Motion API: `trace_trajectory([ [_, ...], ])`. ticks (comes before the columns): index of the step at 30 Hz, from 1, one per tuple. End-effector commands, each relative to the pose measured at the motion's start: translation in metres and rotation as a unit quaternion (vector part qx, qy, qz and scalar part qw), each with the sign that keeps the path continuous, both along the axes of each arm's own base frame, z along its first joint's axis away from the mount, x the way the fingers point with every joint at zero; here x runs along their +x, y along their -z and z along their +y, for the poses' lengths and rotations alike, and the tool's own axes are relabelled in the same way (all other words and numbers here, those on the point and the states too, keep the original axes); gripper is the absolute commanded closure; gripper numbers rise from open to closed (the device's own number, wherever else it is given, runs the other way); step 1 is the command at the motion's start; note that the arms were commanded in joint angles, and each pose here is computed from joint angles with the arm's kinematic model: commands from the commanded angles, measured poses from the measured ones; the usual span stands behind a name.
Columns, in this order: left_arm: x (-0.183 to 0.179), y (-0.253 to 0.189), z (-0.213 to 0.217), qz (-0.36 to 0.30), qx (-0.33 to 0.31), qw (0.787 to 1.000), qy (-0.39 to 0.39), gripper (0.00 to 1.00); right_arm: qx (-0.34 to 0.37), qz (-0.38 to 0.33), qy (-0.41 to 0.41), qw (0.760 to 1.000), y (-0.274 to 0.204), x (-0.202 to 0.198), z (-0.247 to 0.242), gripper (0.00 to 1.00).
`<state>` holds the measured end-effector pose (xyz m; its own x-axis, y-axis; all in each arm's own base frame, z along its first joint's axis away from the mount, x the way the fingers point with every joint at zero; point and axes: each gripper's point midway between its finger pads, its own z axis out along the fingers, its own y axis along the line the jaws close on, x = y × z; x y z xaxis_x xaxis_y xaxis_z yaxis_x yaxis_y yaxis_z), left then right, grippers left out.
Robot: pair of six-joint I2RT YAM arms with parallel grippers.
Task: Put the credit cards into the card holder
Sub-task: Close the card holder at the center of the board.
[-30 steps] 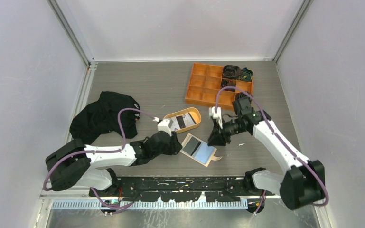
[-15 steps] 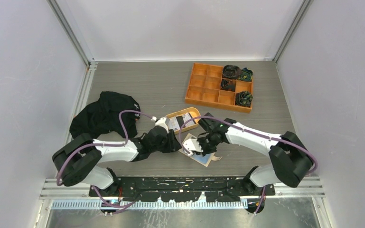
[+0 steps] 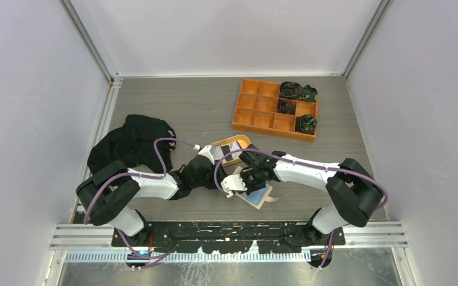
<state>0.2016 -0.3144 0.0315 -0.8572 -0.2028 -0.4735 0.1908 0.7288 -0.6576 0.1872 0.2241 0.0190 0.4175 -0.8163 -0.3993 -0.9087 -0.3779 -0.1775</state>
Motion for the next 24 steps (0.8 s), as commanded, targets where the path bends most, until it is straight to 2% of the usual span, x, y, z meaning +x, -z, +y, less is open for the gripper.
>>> trace_trajectory([
  [1,-0.008,-0.003,-0.015,0.014,-0.035,0.999,0.024,0.65,0.003,-0.057,0.022,0.998,0.000,0.027,0.011,0.99],
  [6,-0.011,0.001,-0.017,0.021,-0.044,0.998,0.027,0.67,0.013,-0.069,0.035,0.997,-0.007,0.031,0.017,0.98],
  [12,-0.012,0.000,-0.010,0.016,-0.047,0.999,0.014,0.67,0.030,-0.009,-0.027,0.999,-0.035,-0.005,0.006,0.87],
  [15,-0.012,-0.002,-0.006,0.011,-0.048,0.999,0.009,0.67,0.057,0.000,-0.016,0.998,-0.044,-0.005,0.005,0.86],
  [24,-0.013,-0.003,-0.008,0.010,-0.062,0.998,0.008,0.67,0.013,-0.017,0.031,0.999,-0.013,0.017,0.000,0.94],
])
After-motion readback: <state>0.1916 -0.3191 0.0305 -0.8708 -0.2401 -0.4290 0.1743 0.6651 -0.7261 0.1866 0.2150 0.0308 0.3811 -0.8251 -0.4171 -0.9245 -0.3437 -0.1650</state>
